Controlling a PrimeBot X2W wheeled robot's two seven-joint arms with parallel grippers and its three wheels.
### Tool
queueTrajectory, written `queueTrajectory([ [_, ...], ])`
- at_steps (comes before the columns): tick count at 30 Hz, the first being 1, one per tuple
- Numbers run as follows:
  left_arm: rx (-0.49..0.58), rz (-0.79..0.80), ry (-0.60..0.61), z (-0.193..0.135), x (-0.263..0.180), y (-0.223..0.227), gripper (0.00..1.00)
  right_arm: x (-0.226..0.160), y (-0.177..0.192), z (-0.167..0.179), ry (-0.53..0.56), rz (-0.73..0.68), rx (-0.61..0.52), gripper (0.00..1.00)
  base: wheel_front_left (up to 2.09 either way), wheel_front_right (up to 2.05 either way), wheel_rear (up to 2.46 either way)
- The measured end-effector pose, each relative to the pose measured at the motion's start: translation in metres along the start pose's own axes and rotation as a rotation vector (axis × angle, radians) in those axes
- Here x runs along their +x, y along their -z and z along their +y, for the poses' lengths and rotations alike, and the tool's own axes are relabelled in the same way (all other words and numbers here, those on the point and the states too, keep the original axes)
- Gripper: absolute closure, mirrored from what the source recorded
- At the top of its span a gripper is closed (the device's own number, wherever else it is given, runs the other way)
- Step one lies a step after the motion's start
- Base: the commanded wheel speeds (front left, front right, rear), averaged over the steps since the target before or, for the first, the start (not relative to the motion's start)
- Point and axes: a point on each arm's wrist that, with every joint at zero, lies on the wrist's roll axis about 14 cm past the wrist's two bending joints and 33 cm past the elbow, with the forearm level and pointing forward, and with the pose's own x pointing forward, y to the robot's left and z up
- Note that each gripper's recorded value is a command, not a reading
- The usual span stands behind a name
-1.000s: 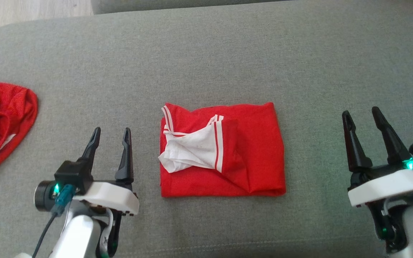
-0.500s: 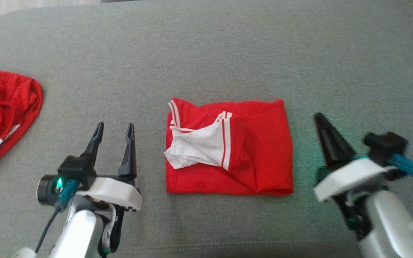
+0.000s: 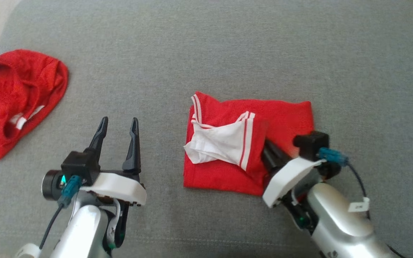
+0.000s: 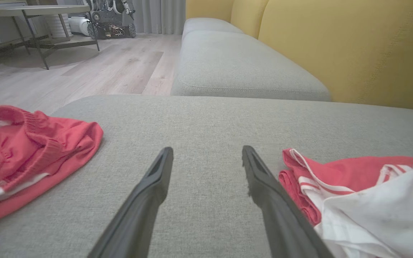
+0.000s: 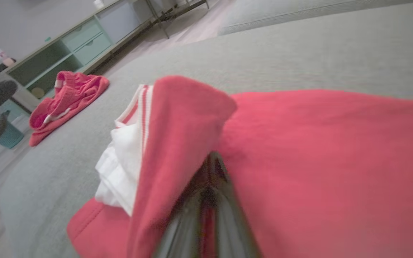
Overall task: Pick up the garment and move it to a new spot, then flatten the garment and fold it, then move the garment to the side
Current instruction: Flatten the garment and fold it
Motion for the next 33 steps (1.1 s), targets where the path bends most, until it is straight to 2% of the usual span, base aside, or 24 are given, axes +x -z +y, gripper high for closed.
queueTrajectory([
  [7, -0.004, -0.009, -0.016, 0.004, -0.002, -0.002, 0.0, 0.005, 0.019, 0.054, -0.174, 0.054, -0.024, 1.0, 0.0, 0.0, 0.0],
  [11, -0.005, -0.015, -0.011, 0.002, -0.001, -0.003, 0.0, -0.002, 0.022, 0.07, -0.234, 0.053, -0.026, 1.0, 0.0, 0.0, 0.0],
  [15, -0.007, -0.023, 0.002, -0.003, 0.001, -0.006, 0.0, -0.006, -0.005, 0.05, -0.186, -0.061, -0.018, 1.0, 0.0, 0.0, 0.0],
  [19, -0.007, -0.035, 0.022, -0.009, 0.003, -0.01, 0.0, -0.018, -0.05, -0.006, -0.023, -0.212, -0.014, 1.0, 0.0, 0.0, 0.0],
  [20, -0.007, -0.039, 0.027, -0.011, 0.003, -0.011, 0.0, -0.024, -0.061, -0.021, 0.026, -0.248, -0.018, 0.67, 0.0, 0.0, 0.0],
  [21, -0.007, -0.043, 0.03, -0.012, 0.003, -0.013, 0.0, -0.032, -0.07, -0.035, 0.071, -0.283, -0.027, 0.27, 0.0, 0.0, 0.0],
  [22, -0.005, -0.045, 0.029, -0.012, 0.002, -0.014, 0.0, -0.04, -0.078, -0.047, 0.112, -0.314, -0.035, 0.0, 0.0, 0.0, 0.0],
  [26, -0.002, -0.051, 0.036, -0.014, -0.001, -0.016, 0.0, -0.079, -0.088, -0.081, 0.251, -0.38, -0.081, 0.0, 0.0, 0.0, 0.0],
  [33, 0.01, -0.068, 0.053, -0.019, -0.008, -0.022, 0.0, -0.132, -0.101, -0.097, 0.383, -0.427, -0.148, 0.0, 0.0, 0.0, 0.0],
])
